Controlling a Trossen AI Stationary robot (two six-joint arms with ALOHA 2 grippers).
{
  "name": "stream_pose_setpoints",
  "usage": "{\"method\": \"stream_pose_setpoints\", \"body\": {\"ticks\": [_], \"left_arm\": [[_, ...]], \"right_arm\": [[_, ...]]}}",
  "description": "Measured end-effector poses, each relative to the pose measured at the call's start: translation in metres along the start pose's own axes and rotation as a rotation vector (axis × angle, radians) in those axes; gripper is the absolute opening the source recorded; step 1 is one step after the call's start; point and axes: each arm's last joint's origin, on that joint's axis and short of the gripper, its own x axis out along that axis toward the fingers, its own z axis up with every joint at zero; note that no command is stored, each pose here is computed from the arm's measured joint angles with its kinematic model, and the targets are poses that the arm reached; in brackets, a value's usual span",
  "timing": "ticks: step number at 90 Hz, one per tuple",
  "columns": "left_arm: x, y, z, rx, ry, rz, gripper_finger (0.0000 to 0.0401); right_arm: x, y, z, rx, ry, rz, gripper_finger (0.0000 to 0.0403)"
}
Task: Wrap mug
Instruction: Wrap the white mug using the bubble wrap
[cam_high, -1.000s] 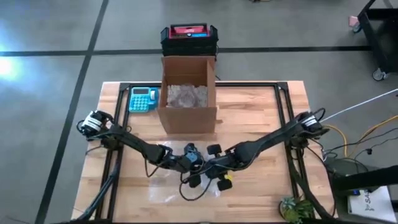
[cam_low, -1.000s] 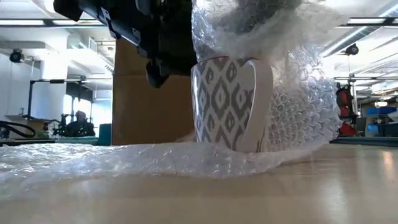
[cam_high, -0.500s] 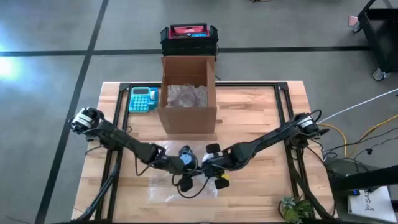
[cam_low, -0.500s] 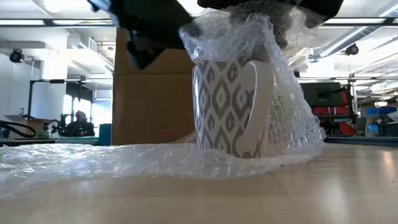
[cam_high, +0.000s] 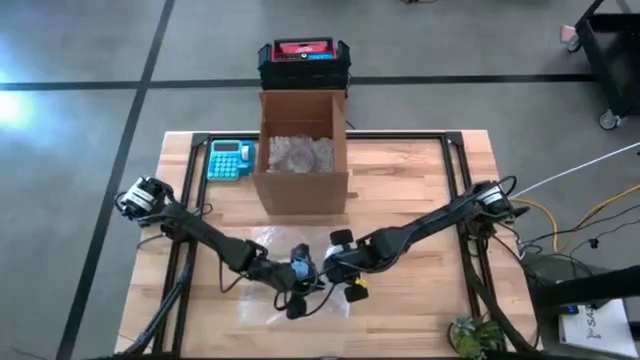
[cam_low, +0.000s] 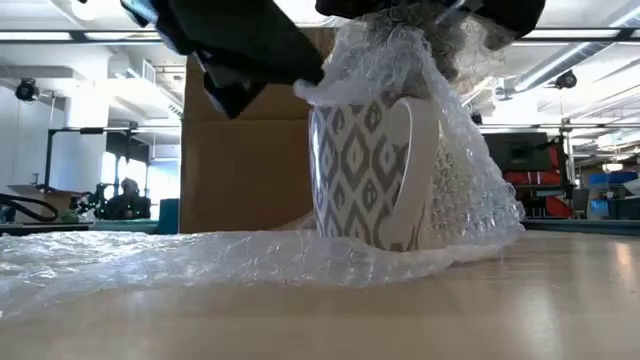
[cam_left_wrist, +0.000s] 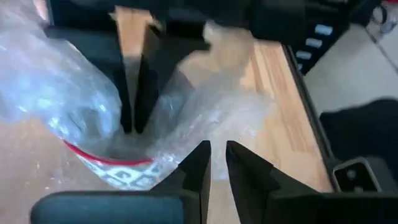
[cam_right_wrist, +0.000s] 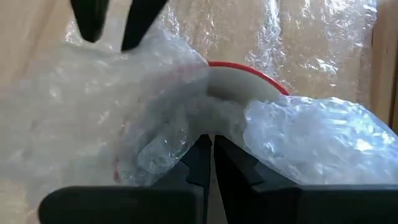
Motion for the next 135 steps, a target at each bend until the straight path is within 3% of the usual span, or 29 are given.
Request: {"method": "stream_pose_setpoints", "body": {"ticks": [9,57,73,104,135], "left_arm": [[0.0,-0.002,0.002,-0.003,-0.01,-0.038,0.0003],[0.008,-0.005,0.009,0.04,-0.121,-0.104,0.0],[0.009,0.004,0.019,0.039,-0.199,-0.046,0.0],[0.015,0.011,0.018,0.022,-0.222,0.063,0.0],[0.018,0.013,0.016,0.031,-0.215,0.075,0.0]], "right_arm": [[0.0,0.0,0.0,-0.007,0.0,0.0,0.0009],[0.0,-0.001,0.001,-0.033,-0.007,0.0,0.0008],[-0.001,-0.001,0.001,-0.051,-0.009,-0.001,0.0008],[0.0,-0.001,0.001,-0.051,-0.012,-0.002,0.0008],[0.0,-0.001,0.001,-0.05,-0.012,-0.003,0.0008]]}}
